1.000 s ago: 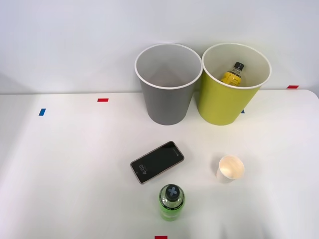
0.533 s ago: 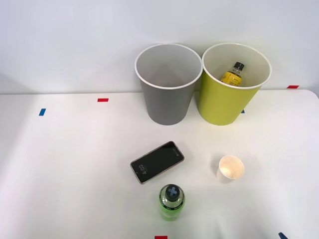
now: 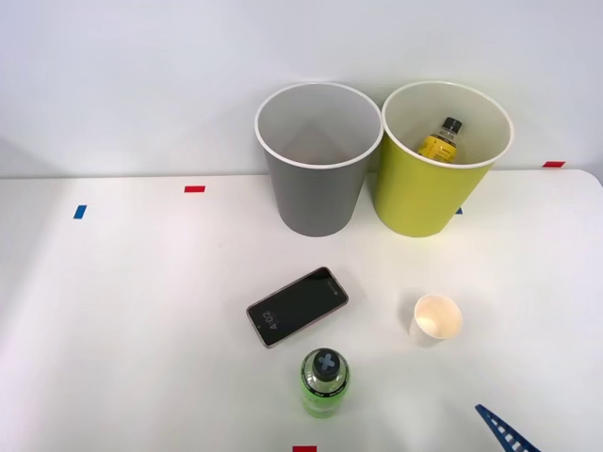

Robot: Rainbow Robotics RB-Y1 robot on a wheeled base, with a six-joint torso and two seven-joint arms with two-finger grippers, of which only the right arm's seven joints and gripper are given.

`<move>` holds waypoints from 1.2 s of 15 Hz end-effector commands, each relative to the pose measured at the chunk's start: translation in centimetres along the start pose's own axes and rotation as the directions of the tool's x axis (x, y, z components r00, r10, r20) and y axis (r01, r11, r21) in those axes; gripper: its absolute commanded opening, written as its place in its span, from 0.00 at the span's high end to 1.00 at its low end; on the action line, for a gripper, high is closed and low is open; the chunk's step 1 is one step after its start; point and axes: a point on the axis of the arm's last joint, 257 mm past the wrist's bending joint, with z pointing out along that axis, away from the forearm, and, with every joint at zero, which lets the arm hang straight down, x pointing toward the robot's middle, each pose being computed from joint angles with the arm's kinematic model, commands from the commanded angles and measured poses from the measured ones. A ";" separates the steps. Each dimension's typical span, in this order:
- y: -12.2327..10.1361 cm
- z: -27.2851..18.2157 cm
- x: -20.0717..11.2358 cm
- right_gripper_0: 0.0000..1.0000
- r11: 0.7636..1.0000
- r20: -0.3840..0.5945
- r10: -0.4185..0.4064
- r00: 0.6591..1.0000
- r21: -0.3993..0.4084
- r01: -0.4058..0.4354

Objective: Put cans in the gray bin, plastic bottles in the light green bin

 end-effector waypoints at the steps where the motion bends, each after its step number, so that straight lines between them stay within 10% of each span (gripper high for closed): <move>1: 1.0 1.0 -0.6 0.00 0.996 0.031 0.010 0.999 -0.089 -0.007; 18: 5.9 6.3 -1.3 0.00 0.967 0.086 0.109 0.990 -0.240 -0.086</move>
